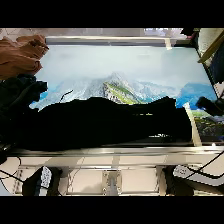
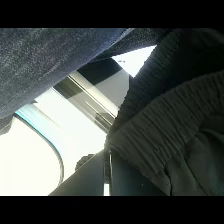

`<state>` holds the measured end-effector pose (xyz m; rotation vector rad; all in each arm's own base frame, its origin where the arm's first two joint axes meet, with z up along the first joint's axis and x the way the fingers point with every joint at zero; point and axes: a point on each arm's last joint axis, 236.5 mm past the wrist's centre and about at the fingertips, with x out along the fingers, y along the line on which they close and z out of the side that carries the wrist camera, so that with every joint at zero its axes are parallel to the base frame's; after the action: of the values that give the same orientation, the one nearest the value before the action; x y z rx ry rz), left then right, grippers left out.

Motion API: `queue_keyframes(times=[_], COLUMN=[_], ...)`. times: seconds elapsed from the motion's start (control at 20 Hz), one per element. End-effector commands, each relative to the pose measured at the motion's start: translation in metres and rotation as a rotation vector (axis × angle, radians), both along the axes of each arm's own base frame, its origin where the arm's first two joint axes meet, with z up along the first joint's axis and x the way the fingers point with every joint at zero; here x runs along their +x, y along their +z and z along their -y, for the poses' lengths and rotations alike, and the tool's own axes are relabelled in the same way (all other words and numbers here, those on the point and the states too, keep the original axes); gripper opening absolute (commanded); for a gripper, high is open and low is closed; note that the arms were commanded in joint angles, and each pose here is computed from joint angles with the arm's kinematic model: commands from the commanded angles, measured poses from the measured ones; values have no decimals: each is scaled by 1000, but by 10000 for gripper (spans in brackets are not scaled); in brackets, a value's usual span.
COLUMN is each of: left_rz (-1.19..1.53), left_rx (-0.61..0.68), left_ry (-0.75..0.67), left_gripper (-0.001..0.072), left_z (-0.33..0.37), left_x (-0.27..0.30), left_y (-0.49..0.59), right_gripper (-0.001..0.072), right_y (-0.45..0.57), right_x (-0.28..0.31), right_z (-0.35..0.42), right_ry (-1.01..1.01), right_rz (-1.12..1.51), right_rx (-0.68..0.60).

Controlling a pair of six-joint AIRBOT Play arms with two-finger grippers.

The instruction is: Fold the clothes and pants, and hang the long-sleeved shirts on hangers.

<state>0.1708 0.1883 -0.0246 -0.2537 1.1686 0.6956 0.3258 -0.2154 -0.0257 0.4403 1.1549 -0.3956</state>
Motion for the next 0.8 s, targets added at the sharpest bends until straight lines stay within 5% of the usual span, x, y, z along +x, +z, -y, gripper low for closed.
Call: queue_keyframes(times=[0.0,0.2,0.75], left_rz=[-5,-4,-16], left_rx=[0,-1,-10], left_ry=[3,3,5], left_gripper=[26,26,26], left_z=[0,0,2], left_x=[-1,-1,-4], left_y=[0,0,-2], right_gripper=[549,471,463], right_y=[-8,4,-66], right_x=[-65,-82,-112], right_z=[-7,4,-10], right_ry=[-3,-99,-85], right_rz=[-83,205,77], right_rx=[219,439,655])
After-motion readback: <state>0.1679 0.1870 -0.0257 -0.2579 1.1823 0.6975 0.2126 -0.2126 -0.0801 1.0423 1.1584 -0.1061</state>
